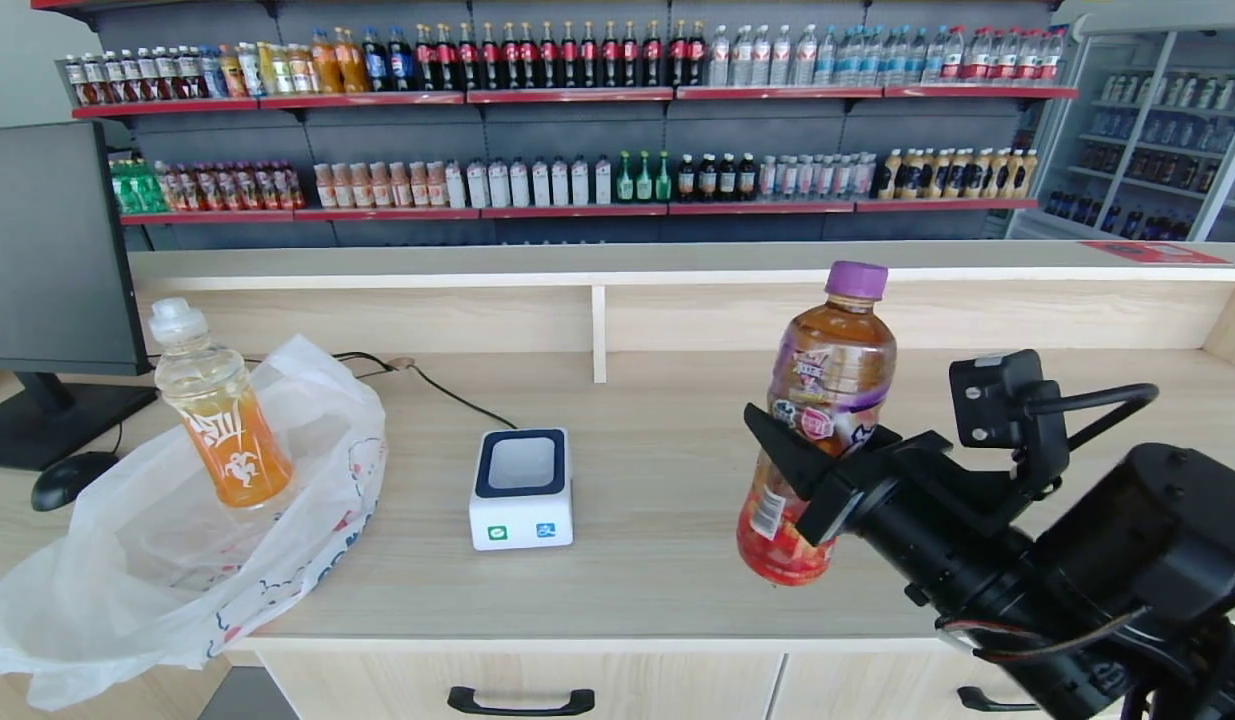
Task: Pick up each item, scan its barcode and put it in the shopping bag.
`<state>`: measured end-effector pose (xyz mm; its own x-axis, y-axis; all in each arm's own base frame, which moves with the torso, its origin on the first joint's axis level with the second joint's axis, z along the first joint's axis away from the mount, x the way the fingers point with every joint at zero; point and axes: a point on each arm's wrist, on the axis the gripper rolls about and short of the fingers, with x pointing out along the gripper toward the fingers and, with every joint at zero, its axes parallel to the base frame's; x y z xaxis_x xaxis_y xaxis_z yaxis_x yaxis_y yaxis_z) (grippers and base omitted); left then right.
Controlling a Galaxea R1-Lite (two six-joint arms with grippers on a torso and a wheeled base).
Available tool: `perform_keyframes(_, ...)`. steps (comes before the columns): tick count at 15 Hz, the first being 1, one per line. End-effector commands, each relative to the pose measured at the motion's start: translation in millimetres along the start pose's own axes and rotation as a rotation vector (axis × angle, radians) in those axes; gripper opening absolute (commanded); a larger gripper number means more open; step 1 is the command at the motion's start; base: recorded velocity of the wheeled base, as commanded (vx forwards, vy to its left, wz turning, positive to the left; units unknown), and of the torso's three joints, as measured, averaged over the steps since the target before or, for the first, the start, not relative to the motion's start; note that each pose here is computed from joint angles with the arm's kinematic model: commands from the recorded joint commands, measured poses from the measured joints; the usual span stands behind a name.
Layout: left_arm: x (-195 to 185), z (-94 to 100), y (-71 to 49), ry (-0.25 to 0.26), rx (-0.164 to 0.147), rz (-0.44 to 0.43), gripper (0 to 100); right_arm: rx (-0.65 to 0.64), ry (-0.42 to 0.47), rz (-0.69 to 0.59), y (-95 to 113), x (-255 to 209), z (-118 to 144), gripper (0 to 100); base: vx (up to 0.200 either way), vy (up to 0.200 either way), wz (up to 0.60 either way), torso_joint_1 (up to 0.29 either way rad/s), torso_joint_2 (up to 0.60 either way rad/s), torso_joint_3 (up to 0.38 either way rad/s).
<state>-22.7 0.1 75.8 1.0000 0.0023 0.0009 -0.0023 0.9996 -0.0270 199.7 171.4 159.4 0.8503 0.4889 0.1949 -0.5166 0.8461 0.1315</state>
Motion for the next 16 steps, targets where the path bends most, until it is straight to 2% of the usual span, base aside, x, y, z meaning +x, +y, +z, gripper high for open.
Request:
perform_keyframes(1, 0.0, 0.0, 0.0, -0.001, -0.001, -0.001, 100, 0.017, -0.037, 0.031, 6.1, -10.3, 12.9, 0, 0.0, 0.0, 0.0, 0.0, 0.0, 0.0)
perform_keyframes(3, 0.0, 0.0, 0.0, -0.001, -0.001, 0.001, 100, 0.043, -0.095, 0.058, 11.6, -14.3, 28.5, 0, 0.0, 0.0, 0.0, 0.0, 0.0, 0.0)
perform_keyframes(5, 0.0, 0.0, 0.0, -0.001, -0.001, -0.001, 100, 0.072, -0.115, 0.124, 25.2, -25.7, 36.8, 0, 0.0, 0.0, 0.0, 0.0, 0.0, 0.0)
perform_keyframes(7, 0.0, 0.0, 0.0, -0.001, -0.001, 0.001, 100, 0.106, -0.145, 0.152, 27.9, -31.3, 46.0, 0, 0.0, 0.0, 0.0, 0.0, 0.0, 0.0)
perform_keyframes(9, 0.0, 0.0, 0.0, -0.001, -0.001, 0.001, 100, 0.131, -0.165, 0.248, 33.0, -32.0, 53.2, 0, 0.0, 0.0, 0.0, 0.0, 0.0, 0.0)
perform_keyframes(10, 0.0, 0.0, 0.0, -0.001, -0.001, 0.001, 100, 0.129, -0.166, 0.367, 36.1, -31.7, 55.6, 0, 0.0, 0.0, 0.0, 0.0, 0.0, 0.0)
perform_keyframes(11, 0.0, 0.0, 0.0, -0.001, -0.001, 0.001, 100, 0.161, -0.153, 0.424, 37.2, -31.1, 55.4, 0, 0.0, 0.0, 0.0, 0.0, 0.0, 0.0)
perform_keyframes(14, 0.0, 0.0, 0.0, -0.001, -0.001, 0.001, 100, 0.283, -0.172, 0.487, 42.5, -19.8, 65.4, 0, 0.0, 0.0, 0.0, 0.0, 0.0, 0.0)
perform_keyframes(16, 0.0, 0.0, 0.0, -0.001, -0.001, 0.001, 100, 0.308, -0.19, 0.545, 48.1, -8.3, 70.7, 0, 0.0, 0.0, 0.0, 0.0, 0.0, 0.0)
